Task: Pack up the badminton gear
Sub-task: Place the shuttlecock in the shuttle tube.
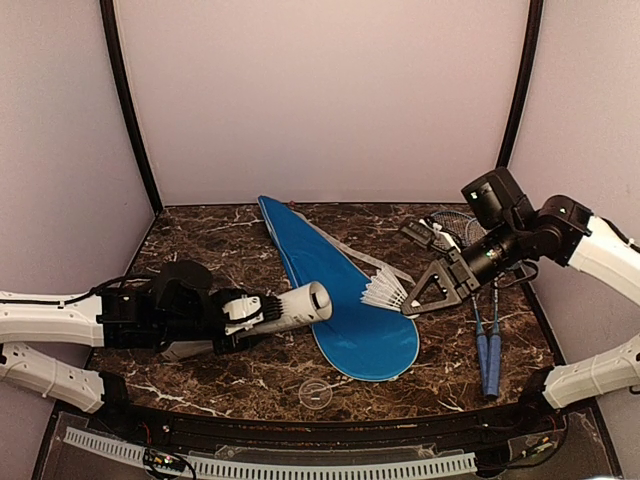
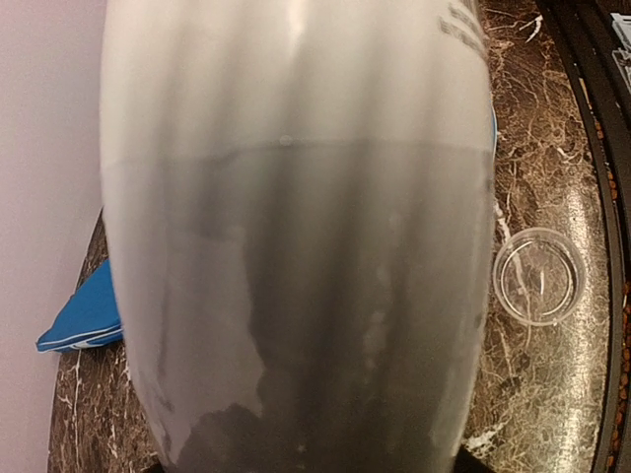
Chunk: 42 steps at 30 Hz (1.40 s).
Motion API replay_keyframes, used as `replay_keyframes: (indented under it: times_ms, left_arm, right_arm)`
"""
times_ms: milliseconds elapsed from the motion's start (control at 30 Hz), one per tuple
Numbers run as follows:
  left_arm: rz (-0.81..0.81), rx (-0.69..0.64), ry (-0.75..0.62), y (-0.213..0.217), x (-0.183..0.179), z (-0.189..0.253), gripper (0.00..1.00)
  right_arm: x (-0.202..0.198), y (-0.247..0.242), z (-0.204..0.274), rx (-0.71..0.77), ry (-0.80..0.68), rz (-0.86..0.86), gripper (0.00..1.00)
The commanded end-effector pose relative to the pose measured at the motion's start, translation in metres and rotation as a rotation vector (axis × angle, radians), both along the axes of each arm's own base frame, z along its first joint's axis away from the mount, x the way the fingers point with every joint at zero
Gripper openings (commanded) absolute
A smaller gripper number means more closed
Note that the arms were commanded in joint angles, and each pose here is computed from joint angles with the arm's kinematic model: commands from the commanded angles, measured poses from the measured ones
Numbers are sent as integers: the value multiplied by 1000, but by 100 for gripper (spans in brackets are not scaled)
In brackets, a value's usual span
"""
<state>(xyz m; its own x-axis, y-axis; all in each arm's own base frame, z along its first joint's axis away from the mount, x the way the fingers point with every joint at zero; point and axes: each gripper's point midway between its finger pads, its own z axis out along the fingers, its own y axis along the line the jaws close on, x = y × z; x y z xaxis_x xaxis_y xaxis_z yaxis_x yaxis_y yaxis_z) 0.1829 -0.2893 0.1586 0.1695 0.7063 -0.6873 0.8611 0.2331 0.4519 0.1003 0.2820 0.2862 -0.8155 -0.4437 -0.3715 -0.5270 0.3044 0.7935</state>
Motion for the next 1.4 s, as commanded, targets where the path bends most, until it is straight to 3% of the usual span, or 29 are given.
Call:
replay_keyframes:
  times_ms: [0, 733, 1367]
  left_arm:
    - [-35, -13, -25, -9, -9, 0, 57]
    - [-120, -37, -56, -21, -34, 7, 56]
    - [-149, -45, -60, -24, -44, 9, 56]
  right_arm:
    - [-7, 12, -2, 45, 44, 86, 26]
    - [-32, 37, -33, -59, 117, 305, 25]
    - [-30, 47, -36, -55, 117, 336, 25]
